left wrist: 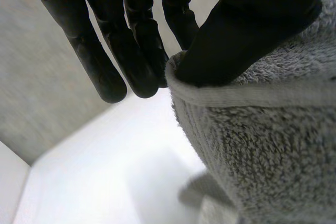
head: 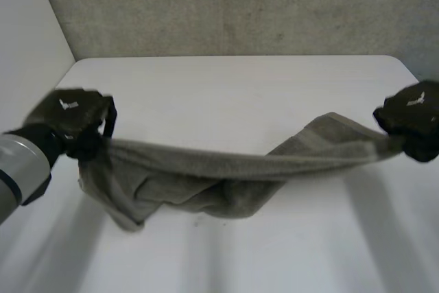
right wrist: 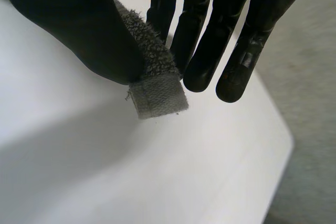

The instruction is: Fold the towel.

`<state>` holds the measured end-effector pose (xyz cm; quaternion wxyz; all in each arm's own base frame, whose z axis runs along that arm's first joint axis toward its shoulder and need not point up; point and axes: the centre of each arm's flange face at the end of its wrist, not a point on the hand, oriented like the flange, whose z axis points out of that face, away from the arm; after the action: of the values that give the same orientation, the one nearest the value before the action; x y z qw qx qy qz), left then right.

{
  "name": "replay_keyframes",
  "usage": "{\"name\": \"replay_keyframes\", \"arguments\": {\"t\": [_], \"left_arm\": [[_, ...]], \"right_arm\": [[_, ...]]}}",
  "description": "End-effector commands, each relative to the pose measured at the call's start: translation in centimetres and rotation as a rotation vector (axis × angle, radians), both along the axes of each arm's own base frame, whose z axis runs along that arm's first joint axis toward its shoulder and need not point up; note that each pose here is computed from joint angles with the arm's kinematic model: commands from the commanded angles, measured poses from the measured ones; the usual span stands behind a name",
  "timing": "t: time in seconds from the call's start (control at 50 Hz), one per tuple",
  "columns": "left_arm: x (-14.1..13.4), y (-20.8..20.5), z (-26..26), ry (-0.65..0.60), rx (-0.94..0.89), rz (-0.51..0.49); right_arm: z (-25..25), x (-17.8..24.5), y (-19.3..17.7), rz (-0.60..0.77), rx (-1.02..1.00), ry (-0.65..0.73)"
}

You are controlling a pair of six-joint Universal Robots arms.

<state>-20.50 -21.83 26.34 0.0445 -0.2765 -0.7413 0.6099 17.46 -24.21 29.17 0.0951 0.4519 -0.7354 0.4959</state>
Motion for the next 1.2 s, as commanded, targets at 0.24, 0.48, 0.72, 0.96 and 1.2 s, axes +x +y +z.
{"name": "replay_keyframes", "arguments": {"t": [0.24, 0.48, 0.72, 0.96, 1.2], "left_arm": [[-2.8, -10.7, -3.0, -0.175, -0.040, -0.044], [-5.2, -14.1, 18.8, 0.233, -0.954, 0.049], [-4.2, -14.1, 10.9, 0.299, -0.684, 0.063], [-3.4, -11.1, -5.0, 0.167, -0.298, 0.075], [-2.0, -6.3, -9.0, -0.020, -0.130, 0.056]], "right_arm": [[-3.8, 5.5, -7.8, -0.006, -0.060, 0.094], [15.3, 7.3, -13.3, -0.064, -1.075, -0.465], [7.2, 7.9, -12.2, 0.025, -0.818, -0.417], [-5.1, 7.7, -9.2, 0.106, -0.420, -0.346], [-8.1, 5.5, -4.7, 0.072, -0.107, -0.254]]}}
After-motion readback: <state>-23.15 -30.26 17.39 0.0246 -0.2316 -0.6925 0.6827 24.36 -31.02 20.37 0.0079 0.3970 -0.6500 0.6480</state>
